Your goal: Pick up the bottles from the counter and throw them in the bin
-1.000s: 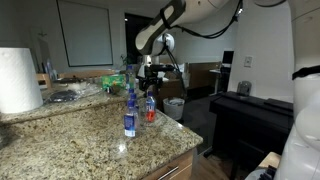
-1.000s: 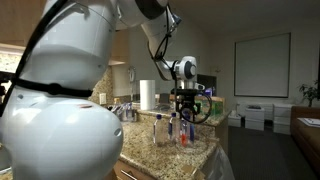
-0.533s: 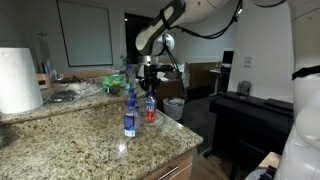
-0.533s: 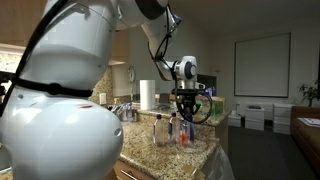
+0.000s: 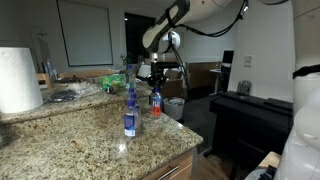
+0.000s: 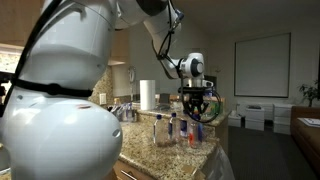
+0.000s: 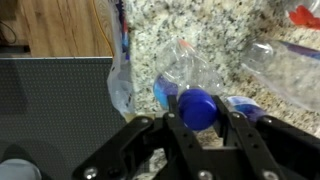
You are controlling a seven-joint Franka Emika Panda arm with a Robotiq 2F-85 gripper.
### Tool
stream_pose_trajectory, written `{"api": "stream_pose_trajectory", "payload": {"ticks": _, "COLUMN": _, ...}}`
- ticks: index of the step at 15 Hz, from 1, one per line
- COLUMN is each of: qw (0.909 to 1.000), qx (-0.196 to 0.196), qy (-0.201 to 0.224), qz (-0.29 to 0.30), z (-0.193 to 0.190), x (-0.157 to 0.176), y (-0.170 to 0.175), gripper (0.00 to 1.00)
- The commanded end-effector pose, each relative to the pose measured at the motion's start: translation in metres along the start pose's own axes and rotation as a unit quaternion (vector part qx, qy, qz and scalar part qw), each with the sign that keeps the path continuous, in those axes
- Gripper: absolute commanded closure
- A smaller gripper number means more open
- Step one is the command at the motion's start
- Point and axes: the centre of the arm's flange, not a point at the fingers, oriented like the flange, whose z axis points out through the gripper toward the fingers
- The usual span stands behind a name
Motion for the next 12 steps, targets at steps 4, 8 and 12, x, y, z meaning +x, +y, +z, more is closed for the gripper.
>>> {"api": "stream_pose_trajectory", "payload": {"ticks": 4, "qw": 0.9906, "qx": -0.034, "qy": 0.0, "qz": 0.132, "z": -0.02, "x": -0.016, "y": 0.156, "gripper": 0.9}}
{"api": "stream_pose_trajectory", "payload": {"ticks": 8, "qw": 0.9814, "qx": -0.027, "qy": -0.058, "qz": 0.181, "z": 0.023, "x": -0.044, "y": 0.197, "gripper": 0.9}}
{"api": "stream_pose_trajectory", "payload": {"ticks": 12, "qw": 0.9768, "qx": -0.01, "qy": -0.092, "qz": 0.193, "z": 0.078, "x": -0.055, "y": 0.179, "gripper": 0.9}}
